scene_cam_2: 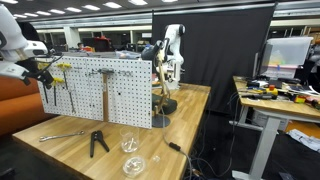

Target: Unhang the spanner from the tool holder and put it on the table

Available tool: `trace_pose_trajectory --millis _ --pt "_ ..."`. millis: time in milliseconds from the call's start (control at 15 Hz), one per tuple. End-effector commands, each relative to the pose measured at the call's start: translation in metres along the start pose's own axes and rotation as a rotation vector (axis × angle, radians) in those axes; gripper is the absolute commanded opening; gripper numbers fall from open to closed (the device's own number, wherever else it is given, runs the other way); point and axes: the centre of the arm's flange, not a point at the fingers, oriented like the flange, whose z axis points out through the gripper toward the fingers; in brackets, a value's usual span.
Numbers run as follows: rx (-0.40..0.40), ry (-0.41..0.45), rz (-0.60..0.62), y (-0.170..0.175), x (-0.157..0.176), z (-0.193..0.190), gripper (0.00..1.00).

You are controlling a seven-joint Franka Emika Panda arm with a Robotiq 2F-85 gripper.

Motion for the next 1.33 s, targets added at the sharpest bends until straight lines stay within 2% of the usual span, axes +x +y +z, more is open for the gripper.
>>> trace_pose_trajectory --millis 0,133,333,600,867,1000,1067,1267 --pt "-0.002 0.033 0.021 0.0 0.001 0.005 1.0" --pt "-0.037 0.169 0.014 -0.001 0.006 0.016 1.0" --pt "-0.065 0.268 -0.013 -0.02 0.012 0.034 1.0" --pt "-0.079 0.282 -0.064 -0.041 0.016 0.077 1.0" --pt "-0.153 0.285 -0.049 -0.003 0.053 0.11 1.0" --pt "-0.16 0.28 -0.023 0.006 0.067 0.123 1.0" --pt "-0.158 0.264 -0.028 0.01 0.074 0.093 1.0" --pt "-0.158 0.254 -0.03 0.005 0.077 0.113 1.0"
